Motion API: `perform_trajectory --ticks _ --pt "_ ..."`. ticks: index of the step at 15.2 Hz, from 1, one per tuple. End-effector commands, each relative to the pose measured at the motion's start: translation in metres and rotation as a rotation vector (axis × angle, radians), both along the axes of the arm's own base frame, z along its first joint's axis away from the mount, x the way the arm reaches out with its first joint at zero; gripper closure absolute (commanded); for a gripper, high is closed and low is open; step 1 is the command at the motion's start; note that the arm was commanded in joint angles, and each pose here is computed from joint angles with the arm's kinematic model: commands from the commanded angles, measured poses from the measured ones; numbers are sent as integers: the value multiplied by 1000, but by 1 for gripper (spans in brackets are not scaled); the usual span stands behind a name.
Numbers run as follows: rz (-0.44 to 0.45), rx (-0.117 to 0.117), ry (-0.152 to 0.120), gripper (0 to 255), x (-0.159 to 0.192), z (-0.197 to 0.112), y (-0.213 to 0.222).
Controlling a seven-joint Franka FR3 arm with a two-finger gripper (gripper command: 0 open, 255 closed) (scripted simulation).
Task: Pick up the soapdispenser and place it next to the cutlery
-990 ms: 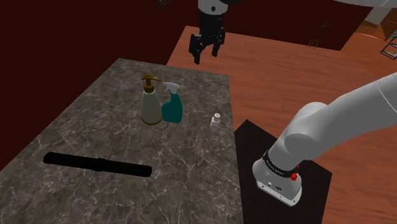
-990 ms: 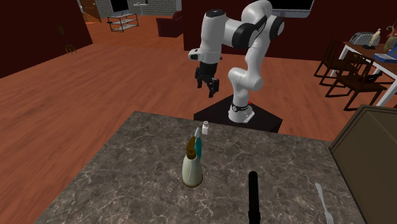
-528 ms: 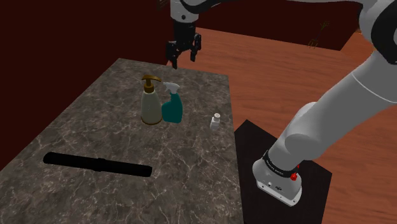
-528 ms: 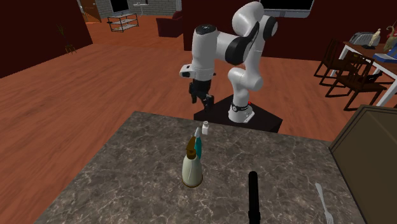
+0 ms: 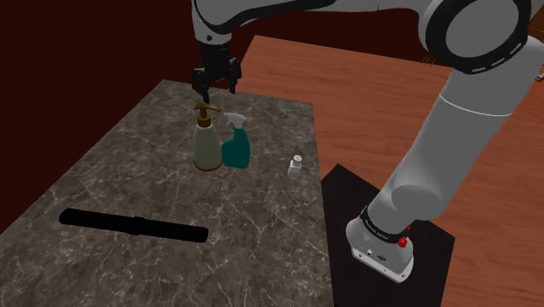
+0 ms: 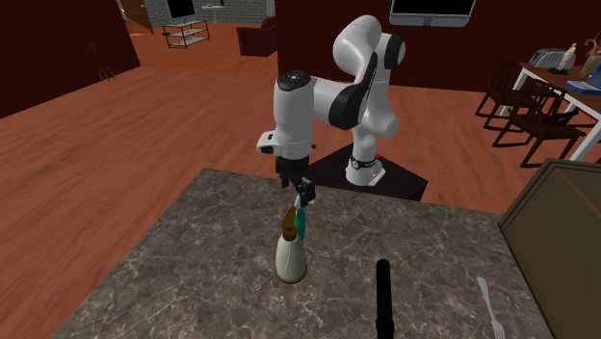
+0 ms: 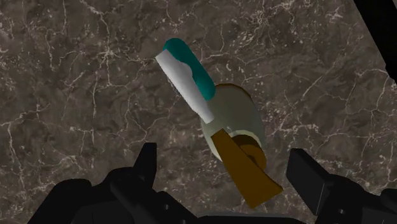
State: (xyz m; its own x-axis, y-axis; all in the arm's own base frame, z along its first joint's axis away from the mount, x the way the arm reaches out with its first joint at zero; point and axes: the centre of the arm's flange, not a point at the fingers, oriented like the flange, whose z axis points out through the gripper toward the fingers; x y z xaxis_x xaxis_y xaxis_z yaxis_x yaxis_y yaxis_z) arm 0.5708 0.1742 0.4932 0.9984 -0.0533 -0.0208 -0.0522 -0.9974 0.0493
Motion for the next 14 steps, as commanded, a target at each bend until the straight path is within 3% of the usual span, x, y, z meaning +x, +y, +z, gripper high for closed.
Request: perform_trajectory --ticks 1,5,14 --pt "5 7 8 0 21 -12 13" --pt "12 17 20 0 53 -31 34" --pt "12 17 20 0 52 -71 33"
